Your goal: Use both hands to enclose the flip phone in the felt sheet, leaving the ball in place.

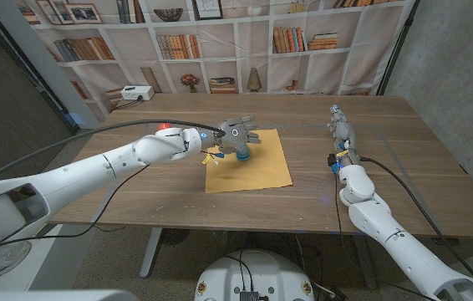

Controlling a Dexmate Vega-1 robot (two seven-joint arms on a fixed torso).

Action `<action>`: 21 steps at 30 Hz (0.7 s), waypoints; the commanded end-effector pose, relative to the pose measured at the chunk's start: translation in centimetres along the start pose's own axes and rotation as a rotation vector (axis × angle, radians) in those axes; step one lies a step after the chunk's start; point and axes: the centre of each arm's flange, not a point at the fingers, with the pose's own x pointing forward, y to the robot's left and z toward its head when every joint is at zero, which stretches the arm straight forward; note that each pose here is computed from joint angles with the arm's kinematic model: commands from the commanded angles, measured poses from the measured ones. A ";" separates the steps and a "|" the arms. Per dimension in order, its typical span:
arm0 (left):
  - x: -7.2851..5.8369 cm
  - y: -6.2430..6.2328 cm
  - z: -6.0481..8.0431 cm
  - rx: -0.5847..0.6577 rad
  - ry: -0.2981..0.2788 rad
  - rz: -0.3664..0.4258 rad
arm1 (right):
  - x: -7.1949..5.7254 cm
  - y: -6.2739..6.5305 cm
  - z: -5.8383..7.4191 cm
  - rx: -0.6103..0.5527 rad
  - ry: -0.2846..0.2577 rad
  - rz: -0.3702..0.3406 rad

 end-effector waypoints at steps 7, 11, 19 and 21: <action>-3.9 4.0 -1.0 -0.361 0.081 -0.083 | -1.1 0.6 0.3 -0.001 -0.002 0.031; -4.6 4.8 -0.9 -0.418 0.067 -0.180 | -1.3 1.0 0.5 -0.003 -0.004 0.043; -6.7 6.6 -0.3 -0.432 0.051 -0.308 | -1.9 1.6 0.3 0.007 -0.005 0.053; -7.1 6.8 0.0 -0.439 0.044 -0.325 | -2.0 1.8 0.2 0.011 -0.005 0.056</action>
